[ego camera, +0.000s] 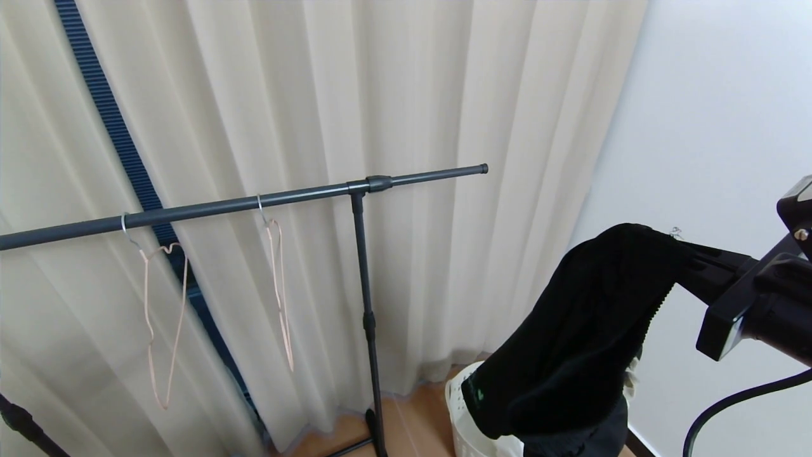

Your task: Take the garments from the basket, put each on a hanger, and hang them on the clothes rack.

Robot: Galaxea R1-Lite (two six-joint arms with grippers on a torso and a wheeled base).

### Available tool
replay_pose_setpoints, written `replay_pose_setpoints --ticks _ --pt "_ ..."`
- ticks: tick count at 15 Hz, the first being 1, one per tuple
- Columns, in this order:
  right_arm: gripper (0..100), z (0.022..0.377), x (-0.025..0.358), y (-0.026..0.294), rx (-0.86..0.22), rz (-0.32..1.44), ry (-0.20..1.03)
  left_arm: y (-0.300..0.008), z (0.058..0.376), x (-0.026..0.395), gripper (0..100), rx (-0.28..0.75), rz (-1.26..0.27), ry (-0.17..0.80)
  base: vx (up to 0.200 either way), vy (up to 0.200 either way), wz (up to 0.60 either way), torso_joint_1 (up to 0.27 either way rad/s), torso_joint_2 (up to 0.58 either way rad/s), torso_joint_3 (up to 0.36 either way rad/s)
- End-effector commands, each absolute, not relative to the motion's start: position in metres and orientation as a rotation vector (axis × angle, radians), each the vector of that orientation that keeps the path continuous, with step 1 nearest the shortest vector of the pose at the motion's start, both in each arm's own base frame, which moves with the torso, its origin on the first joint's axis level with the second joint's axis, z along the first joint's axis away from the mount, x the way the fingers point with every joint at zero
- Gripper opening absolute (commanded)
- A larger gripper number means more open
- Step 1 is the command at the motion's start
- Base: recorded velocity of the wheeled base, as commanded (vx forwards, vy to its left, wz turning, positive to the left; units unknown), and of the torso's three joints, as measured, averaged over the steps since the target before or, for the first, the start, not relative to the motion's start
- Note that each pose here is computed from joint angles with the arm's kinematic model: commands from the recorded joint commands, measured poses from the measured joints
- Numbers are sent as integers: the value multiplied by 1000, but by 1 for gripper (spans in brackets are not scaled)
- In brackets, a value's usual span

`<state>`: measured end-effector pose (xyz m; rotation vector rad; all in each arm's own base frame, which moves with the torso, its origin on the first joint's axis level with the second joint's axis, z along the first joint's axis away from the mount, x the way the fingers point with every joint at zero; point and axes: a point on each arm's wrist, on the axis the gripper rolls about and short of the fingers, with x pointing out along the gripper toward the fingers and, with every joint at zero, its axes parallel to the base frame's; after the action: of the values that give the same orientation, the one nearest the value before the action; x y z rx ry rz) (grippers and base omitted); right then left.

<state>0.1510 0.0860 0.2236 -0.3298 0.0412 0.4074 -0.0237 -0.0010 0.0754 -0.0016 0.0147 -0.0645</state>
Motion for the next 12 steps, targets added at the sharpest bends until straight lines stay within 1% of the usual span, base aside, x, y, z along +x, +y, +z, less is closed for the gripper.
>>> replay_pose_setpoints --ticks 1,8,11,12 --pt "0 223 151 86 -331 410 43 -1 76 -24 100 -2 -64 15 0 0 600 2 -2 2" --pt "0 224 150 86 -329 409 36 -1 76 -24 100 -3 -63 15 0 0 600 6 1 4" --pt "0 225 150 85 -329 408 31 -1 75 -24 100 -2 -64 17 0 0 0 0 0 0" --pt "0 225 150 85 -329 408 31 -1 76 -24 100 -2 -66 15 -200 0 0 -2 2 2"
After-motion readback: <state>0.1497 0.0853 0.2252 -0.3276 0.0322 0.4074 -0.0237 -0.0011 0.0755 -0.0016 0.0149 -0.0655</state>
